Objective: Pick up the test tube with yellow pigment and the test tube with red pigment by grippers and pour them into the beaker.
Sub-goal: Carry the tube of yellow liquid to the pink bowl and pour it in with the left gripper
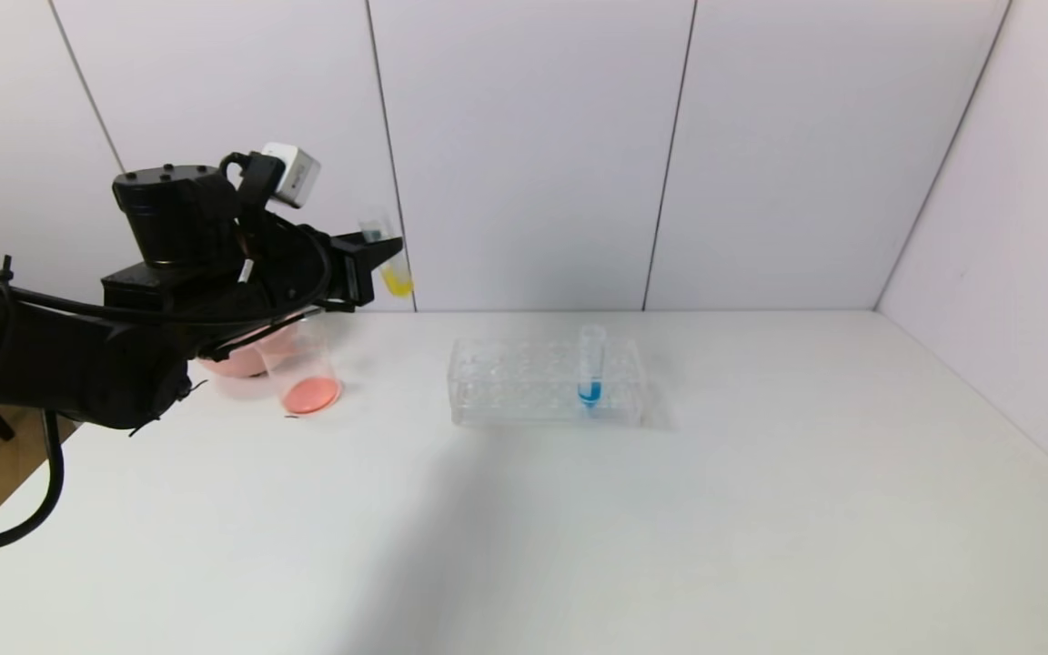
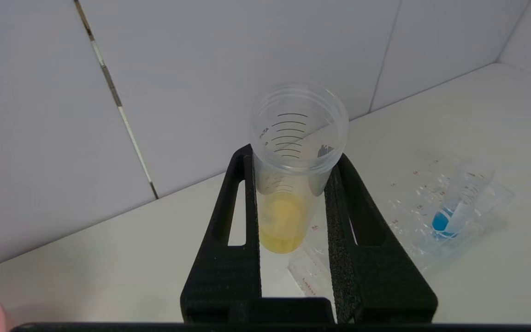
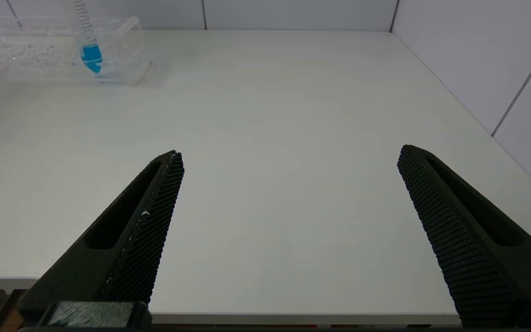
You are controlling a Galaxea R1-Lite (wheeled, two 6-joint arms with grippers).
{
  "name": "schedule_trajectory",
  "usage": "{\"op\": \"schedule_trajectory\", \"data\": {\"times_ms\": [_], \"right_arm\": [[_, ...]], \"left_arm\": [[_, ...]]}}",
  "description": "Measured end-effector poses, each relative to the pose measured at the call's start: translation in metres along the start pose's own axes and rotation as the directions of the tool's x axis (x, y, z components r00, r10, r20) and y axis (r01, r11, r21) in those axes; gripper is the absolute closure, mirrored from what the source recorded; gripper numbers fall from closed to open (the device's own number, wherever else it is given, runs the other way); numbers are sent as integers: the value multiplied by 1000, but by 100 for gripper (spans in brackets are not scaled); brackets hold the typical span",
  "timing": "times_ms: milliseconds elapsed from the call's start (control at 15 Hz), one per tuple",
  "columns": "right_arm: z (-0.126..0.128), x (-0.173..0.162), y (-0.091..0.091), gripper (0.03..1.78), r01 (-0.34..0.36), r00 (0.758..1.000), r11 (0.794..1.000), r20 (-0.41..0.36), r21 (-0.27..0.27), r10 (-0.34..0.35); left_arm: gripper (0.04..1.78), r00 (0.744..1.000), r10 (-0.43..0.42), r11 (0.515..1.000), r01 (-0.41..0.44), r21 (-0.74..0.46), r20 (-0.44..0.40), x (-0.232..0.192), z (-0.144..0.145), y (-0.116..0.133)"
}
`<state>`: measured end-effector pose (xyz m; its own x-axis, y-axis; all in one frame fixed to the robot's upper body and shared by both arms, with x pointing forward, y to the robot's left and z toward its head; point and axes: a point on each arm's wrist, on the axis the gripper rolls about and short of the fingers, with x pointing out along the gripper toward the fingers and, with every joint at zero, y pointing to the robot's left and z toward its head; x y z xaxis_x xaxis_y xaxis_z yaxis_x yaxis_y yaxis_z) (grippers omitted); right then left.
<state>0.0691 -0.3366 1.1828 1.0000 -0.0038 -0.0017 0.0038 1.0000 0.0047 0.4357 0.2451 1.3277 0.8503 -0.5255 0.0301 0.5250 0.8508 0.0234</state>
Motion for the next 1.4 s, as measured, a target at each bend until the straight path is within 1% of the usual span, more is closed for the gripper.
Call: {"op": "schedule_trajectory", "data": {"times_ms": [400, 667, 1000, 1400], "right_arm": [[0, 0, 0, 11, 0, 1000, 1000, 0, 0, 0], [0, 0, 0, 11, 0, 1000, 1000, 0, 0, 0], [0, 0, 0, 11, 0, 1000, 1000, 0, 0, 0], [0, 0, 0, 11, 0, 1000, 1000, 0, 0, 0]], "left_arm": [[139, 996, 90, 996, -90, 3, -1, -11, 1, 29], [139, 989, 151, 989, -151, 3, -10, -19, 0, 47], [139, 970, 241, 970, -241, 20, -24, -34, -1, 76], [139, 944, 325, 945, -322, 55, -54, -52, -5, 102]]}}
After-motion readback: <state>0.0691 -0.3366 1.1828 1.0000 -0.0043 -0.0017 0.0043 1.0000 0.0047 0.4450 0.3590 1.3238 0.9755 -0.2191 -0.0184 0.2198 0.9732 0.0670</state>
